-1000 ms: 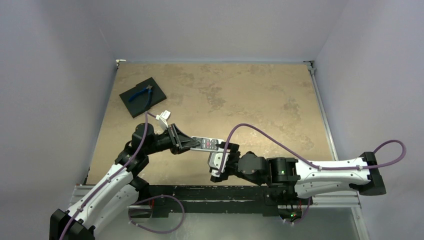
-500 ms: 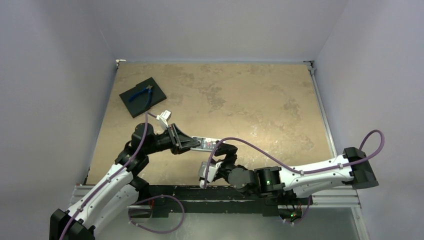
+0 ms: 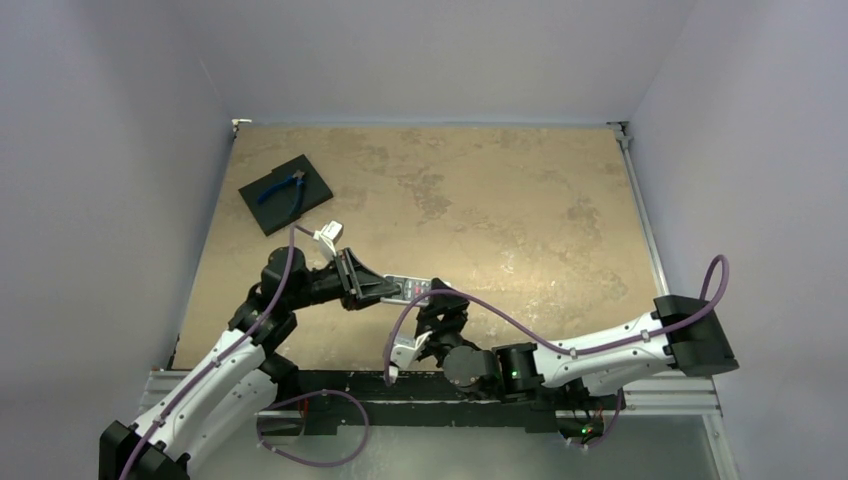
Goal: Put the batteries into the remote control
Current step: Adjust the remote control.
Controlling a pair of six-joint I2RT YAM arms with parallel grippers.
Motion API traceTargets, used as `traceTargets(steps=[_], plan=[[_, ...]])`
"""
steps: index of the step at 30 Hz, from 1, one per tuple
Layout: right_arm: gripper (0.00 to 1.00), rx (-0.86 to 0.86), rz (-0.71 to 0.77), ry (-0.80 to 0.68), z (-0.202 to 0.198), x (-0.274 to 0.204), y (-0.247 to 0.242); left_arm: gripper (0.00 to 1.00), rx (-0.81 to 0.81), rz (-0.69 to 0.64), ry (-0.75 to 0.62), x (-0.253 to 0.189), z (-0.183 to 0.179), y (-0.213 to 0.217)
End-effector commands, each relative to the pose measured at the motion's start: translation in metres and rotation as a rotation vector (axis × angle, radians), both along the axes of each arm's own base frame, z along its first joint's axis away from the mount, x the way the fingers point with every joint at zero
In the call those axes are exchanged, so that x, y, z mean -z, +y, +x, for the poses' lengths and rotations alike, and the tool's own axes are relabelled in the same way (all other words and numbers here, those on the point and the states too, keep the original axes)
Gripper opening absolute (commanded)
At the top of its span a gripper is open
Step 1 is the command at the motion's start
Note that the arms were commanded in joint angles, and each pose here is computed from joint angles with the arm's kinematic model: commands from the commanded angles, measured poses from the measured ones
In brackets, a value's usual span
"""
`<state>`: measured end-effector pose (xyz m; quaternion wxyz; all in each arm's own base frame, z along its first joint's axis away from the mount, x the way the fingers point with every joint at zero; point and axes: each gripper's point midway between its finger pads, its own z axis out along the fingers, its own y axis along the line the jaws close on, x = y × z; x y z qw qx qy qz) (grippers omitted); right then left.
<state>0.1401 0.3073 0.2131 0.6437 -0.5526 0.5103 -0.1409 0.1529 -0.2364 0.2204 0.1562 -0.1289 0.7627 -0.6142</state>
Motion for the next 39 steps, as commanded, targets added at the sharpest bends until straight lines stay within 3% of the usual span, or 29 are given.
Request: traceTargets(steps=[1, 5, 16, 18, 26, 35, 39], plan=[[0.71, 0.066, 0.055, -0.046, 0.004, -0.017, -0.005, 0.0, 0.009, -0.036, 0.001, -0.006, -0.003, 0.0], [0.64, 0.083, 0.057, -0.058, 0.005, -0.017, -0.006, 0.0, 0.016, -0.041, 0.002, -0.006, -0.004, 0.0], [0.0, 0.12, 0.065, -0.089, 0.008, -0.017, -0.009, 0.0, 0.032, -0.047, 0.01, -0.006, -0.007, -0.001], [0.0, 0.123, 0.067, -0.089, 0.008, -0.018, -0.01, 0.03, 0.034, -0.048, 0.007, -0.006, -0.008, -0.001], [0.0, 0.133, 0.096, -0.085, 0.009, -0.02, -0.015, 0.39, 0.024, -0.044, -0.014, -0.007, -0.008, 0.001], [0.0, 0.112, 0.151, 0.003, 0.006, -0.017, -0.018, 0.66, 0.014, 0.004, -0.045, -0.002, -0.007, 0.004], [0.0, 0.081, 0.16, 0.078, 0.002, -0.01, -0.019, 0.72, 0.012, 0.034, -0.075, -0.002, -0.004, 0.005]])
